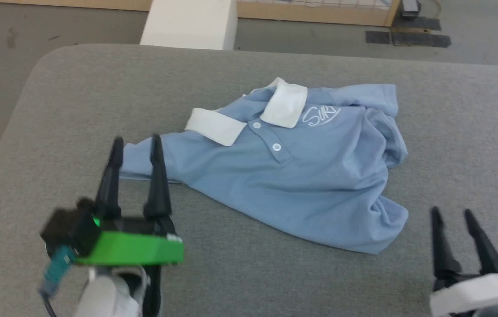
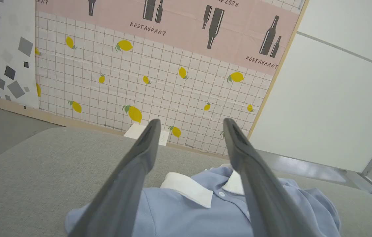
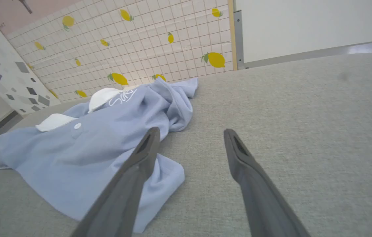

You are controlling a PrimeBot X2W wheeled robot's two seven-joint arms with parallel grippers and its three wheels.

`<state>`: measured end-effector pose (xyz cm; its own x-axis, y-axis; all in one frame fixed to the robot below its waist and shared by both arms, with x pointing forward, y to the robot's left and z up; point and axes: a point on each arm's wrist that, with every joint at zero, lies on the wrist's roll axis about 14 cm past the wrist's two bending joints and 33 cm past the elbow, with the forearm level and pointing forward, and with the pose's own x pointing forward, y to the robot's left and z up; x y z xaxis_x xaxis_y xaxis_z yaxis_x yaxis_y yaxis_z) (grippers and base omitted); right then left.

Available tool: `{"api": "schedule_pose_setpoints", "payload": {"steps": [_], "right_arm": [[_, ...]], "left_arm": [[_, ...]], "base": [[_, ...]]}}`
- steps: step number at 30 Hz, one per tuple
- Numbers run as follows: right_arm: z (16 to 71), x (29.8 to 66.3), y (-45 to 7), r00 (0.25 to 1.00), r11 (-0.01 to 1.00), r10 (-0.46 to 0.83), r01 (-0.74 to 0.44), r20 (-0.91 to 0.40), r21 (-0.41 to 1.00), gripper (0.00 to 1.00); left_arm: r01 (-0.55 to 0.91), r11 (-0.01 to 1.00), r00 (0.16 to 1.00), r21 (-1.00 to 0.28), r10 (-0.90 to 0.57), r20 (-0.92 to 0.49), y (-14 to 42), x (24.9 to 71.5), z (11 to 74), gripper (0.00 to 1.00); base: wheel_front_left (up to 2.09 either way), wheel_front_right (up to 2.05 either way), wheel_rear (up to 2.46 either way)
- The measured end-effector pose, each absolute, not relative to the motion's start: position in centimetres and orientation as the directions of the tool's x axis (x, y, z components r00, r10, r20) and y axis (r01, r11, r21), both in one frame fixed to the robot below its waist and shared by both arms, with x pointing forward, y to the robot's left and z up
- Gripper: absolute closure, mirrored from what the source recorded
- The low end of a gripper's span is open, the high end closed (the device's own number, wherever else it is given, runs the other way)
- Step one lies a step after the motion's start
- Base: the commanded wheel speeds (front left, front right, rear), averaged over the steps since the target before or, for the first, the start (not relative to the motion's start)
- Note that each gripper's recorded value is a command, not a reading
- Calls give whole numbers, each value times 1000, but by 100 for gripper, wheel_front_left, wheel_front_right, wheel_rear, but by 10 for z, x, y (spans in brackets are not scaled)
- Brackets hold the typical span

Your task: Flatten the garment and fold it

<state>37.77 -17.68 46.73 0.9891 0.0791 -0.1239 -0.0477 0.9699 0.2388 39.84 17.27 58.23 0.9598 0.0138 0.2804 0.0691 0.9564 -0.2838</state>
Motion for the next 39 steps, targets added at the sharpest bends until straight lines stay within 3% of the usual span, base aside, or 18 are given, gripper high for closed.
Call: {"api": "schedule_pose_setpoints", "payload": {"steps": [6, 13, 22, 25, 28, 29, 30, 31, 39], "right_arm": [[489, 402, -123, 952, 960, 252, -223, -174, 170, 0], [488, 416, -93, 881, 938, 347, -330, -323, 106, 0], [407, 394, -89, 611, 889, 329, -457, -720, 19, 0], [382, 386, -92, 524, 873, 297, -487, -798, 4, 0], [371, 389, -88, 491, 865, 293, -501, -820, 10, 0], [371, 392, -86, 490, 867, 296, -498, -820, 15, 57], [372, 398, -85, 501, 870, 299, -493, -812, 16, 82], [372, 402, -84, 510, 870, 301, -493, -806, 13, 100], [400, 412, -60, 559, 857, 423, -503, -713, 113, 100]], "left_arm": [[-68, 965, 978, -252, 114, 176, 183, 357, 548, 0], [-97, 972, 985, -216, 125, 122, 186, 337, 530, 0], [-113, 967, 983, -230, 142, 113, 190, 331, 527, 0], [-119, 966, 984, -231, 145, 101, 191, 329, 523, 0], [-127, 965, 984, -231, 151, 89, 193, 328, 520, 0], [-129, 964, 985, -231, 152, 87, 193, 328, 519, 0], [-129, 964, 985, -231, 152, 83, 193, 328, 518, 0], [-130, 964, 985, -231, 152, 78, 193, 329, 516, 0], [-96, 966, 989, -239, 119, 83, 185, 333, 516, 0]], "base": [[0, 0, 0], [0, 0, 0], [0, 0, 0], [0, 0, 0], [0, 0, 0], [0, 0, 0], [0, 0, 0], [0, 0, 0], [0, 0, 0]]}}
